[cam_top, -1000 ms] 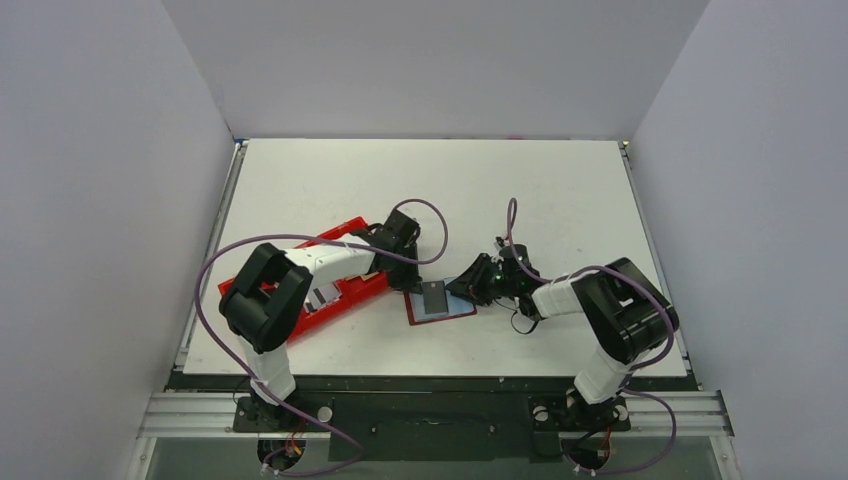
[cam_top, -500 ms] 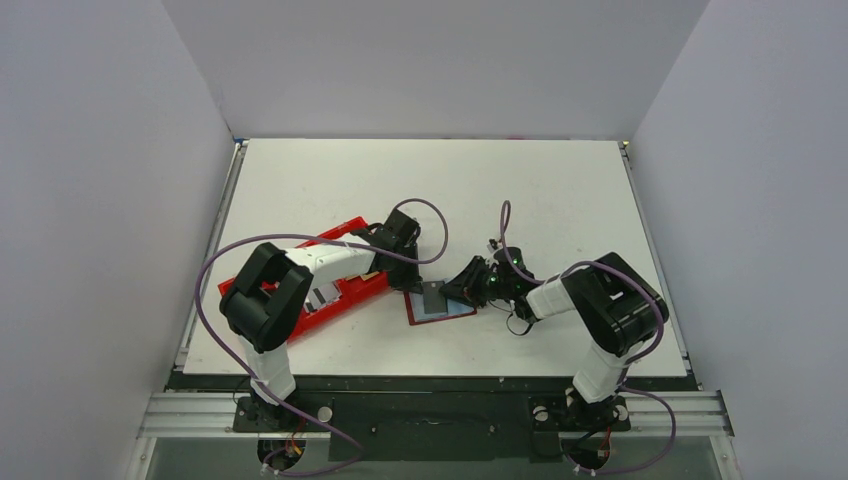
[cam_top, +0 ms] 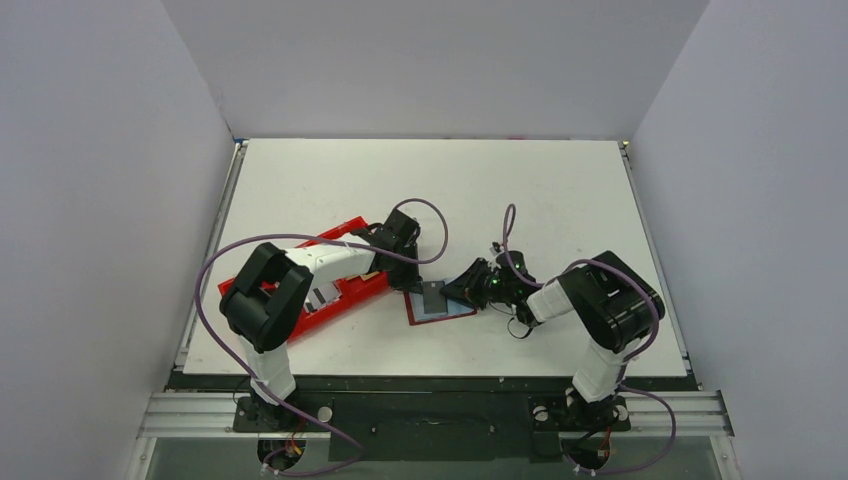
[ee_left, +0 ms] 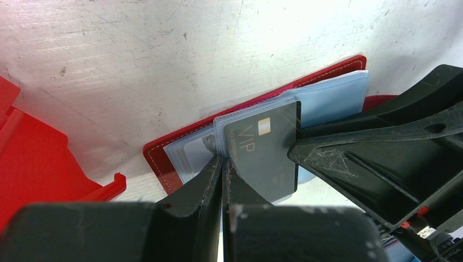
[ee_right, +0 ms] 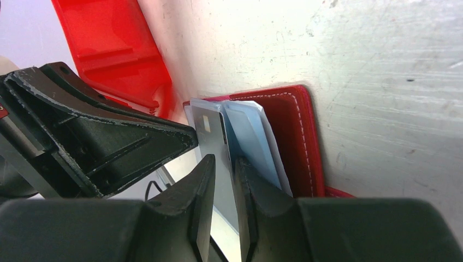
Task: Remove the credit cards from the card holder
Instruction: Remove the credit card from the card holder.
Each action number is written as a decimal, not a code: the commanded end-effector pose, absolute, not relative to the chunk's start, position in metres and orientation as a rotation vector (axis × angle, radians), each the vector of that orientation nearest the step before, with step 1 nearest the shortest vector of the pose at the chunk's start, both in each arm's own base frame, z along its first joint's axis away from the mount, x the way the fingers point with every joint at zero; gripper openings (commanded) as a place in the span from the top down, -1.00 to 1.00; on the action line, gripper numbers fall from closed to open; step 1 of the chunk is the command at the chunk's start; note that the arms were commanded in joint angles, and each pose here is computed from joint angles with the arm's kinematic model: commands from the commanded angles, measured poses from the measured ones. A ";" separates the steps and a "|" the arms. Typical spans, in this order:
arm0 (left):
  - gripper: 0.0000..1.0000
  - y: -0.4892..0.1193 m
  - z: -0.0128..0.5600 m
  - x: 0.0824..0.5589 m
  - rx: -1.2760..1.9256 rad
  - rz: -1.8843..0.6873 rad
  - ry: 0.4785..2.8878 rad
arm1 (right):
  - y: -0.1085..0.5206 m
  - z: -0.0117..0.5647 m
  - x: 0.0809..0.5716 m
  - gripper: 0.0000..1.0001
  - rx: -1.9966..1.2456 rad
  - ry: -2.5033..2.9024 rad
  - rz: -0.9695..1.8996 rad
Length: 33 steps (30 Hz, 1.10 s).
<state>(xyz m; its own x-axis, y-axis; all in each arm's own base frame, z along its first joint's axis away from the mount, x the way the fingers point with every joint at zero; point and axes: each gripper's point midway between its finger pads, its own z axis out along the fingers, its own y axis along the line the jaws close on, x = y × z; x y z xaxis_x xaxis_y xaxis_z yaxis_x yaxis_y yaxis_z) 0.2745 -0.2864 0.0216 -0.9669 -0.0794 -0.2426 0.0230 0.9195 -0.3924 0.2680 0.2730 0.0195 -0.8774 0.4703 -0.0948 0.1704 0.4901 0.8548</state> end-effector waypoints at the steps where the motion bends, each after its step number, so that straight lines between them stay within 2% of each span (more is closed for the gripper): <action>1: 1.00 -0.244 -0.035 0.243 -0.011 -0.289 2.984 | 0.272 0.020 0.272 0.64 0.583 2.366 1.371; 18: 1.00 -0.244 -0.036 0.243 -0.009 -0.290 2.990 | 0.265 0.023 0.276 0.65 0.707 2.267 1.465; 27: 1.00 -0.244 -0.037 0.243 -0.006 -0.289 2.993 | 0.264 0.025 0.276 0.87 0.721 2.247 1.480; 33: 1.00 -0.244 -0.039 0.242 -0.006 -0.282 2.998 | 0.258 0.028 0.279 0.92 0.731 2.227 1.470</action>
